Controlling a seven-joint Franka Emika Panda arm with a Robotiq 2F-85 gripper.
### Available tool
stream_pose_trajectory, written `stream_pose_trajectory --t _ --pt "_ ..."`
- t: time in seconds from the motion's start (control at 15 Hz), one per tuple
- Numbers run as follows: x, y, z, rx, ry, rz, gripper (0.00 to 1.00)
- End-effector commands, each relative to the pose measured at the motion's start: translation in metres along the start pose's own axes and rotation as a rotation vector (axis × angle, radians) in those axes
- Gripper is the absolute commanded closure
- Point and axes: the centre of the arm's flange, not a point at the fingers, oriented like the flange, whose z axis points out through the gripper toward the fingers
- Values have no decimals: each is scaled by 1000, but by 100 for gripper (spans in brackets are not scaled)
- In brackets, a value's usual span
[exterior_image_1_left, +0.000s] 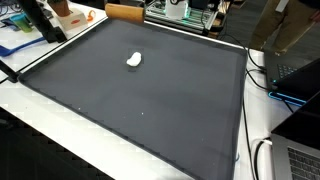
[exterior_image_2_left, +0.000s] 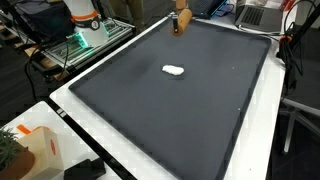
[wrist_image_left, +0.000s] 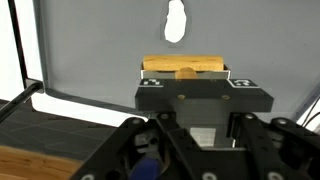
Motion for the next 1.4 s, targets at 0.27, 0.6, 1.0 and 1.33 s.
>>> stream_pose_trajectory --t 0.27,0.6,1.0,1.33 --pt "32 1 2 -45 -12 -17 53" --pt "53 -11 14 -87 -71 -59 78" --pt "90 -20 14 -102 -155 -91 78" --pt "126 -11 24 -152 -266 -68 78"
